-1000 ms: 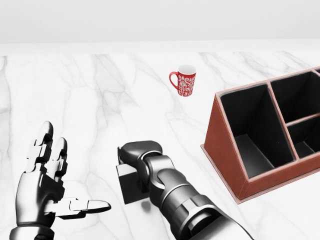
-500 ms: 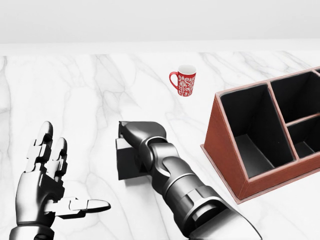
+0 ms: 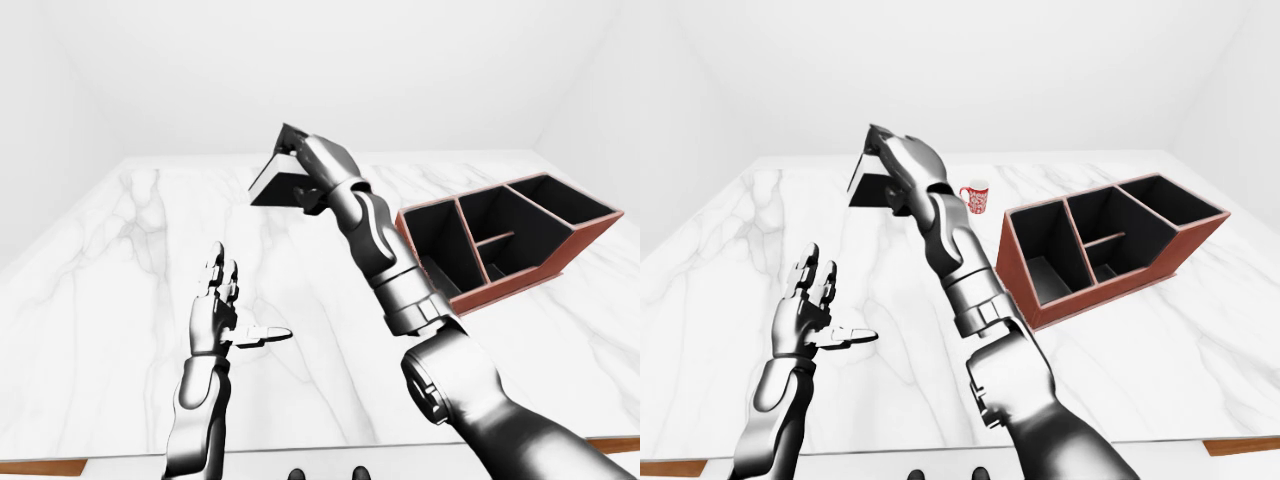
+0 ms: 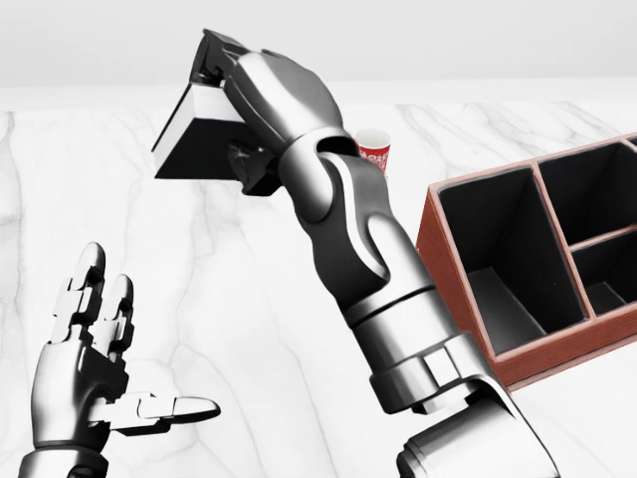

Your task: Pick up the book and place it in the left compartment of the caddy.

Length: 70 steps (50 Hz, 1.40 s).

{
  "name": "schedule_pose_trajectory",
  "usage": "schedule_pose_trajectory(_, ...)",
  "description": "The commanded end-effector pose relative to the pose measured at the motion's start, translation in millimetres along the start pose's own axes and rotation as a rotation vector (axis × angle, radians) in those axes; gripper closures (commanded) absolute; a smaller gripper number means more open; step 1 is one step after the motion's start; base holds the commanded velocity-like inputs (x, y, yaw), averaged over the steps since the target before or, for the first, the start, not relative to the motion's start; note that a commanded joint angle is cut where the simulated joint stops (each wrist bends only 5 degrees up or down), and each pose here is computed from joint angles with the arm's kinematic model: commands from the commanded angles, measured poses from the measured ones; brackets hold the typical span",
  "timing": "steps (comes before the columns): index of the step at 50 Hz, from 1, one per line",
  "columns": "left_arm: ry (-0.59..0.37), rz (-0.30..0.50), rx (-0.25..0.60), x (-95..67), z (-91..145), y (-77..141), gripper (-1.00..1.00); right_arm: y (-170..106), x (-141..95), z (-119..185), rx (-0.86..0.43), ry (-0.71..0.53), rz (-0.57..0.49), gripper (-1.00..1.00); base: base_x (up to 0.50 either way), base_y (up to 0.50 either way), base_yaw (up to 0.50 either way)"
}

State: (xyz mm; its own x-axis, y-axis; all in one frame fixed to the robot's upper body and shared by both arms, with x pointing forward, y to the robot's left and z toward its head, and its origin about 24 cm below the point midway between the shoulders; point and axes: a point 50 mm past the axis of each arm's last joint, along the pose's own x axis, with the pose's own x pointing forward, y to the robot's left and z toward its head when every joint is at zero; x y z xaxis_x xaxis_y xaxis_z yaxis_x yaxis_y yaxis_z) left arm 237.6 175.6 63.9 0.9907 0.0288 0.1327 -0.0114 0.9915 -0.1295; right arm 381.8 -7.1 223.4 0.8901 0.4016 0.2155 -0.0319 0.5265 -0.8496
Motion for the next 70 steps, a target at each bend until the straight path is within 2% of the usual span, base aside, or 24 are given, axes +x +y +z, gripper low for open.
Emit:
schedule_pose_trajectory(1, 0.005, 0.002, 0.002, 0.9, -1, 0, -1.0, -85, -36, 30, 0.096, -0.224, -0.361, 1.0, 0.0, 0.0, 0.0)
schedule_pose_trajectory(6, 0.007, 0.002, 0.003, 1.2, -1, 0, -1.0, -101, -56, 28, 0.119, -0.274, -0.448, 1.0, 0.0, 0.0, 0.0)
schedule_pose_trajectory(12, 0.01, 0.001, 0.003, 1.3, -1, 0, -1.0, -124, -90, 19, 0.185, -0.325, -0.618, 1.0, 0.0, 0.0, 0.0)
schedule_pose_trajectory(19, 0.016, 0.006, 0.005, 1.9, -2, 0, -1.0, -131, -125, 0, 0.202, -0.327, -0.714, 1.0, 0.0, 0.0, 0.0)
schedule_pose_trajectory(23, 0.017, 0.008, 0.005, 1.6, -3, 1, -1.0, -129, -141, -14, 0.253, -0.296, -0.762, 1.0, 0.0, 0.0, 0.0)
schedule_pose_trajectory(27, 0.019, 0.01, 0.006, 1.8, -3, 1, -1.0, -133, -161, -37, 0.394, -0.234, -0.917, 1.0, 0.0, 0.0, 0.0)
schedule_pose_trajectory(31, 0.02, 0.012, 0.006, 1.4, -3, 1, -1.0, -130, -174, -49, 0.472, -0.203, -0.987, 1.0, 0.0, 0.0, 0.0)
schedule_pose_trajectory(37, 0.02, 0.013, 0.006, 1.6, -3, 1, -1.0, -119, -187, -77, 0.592, -0.084, -1.066, 1.0, 0.0, 0.0, 0.0)
schedule_pose_trajectory(39, 0.02, 0.013, 0.006, 1.4, -3, 1, -1.0, -113, -194, -87, 0.629, -0.02, -1.125, 1.0, 0.0, 0.0, 0.0)
schedule_pose_trajectory(46, 0.021, 0.013, 0.006, 1.5, -3, 1, -1.0, -98, -207, -112, 0.712, 0.109, -1.15, 1.0, 0.0, 0.0, 0.0)
schedule_pose_trajectory(56, 0.022, 0.015, 0.007, 2.2, -4, 1, -1.0, -82, -220, -135, 0.716, 0.255, -1.17, 1.0, 0.0, 0.0, 0.0)
schedule_pose_trajectory(63, 0.022, 0.015, 0.007, 1.3, -4, 1, -1.0, -79, -223, -140, 0.645, 0.3, -1.171, 1.0, 0.0, 0.0, 0.0)
schedule_pose_trajectory(70, 0.022, 0.015, 0.007, 1.2, -4, 1, -1.0, -86, -225, -133, 0.54, 0.263, -1.144, 1.0, 0.0, 0.0, 0.0)
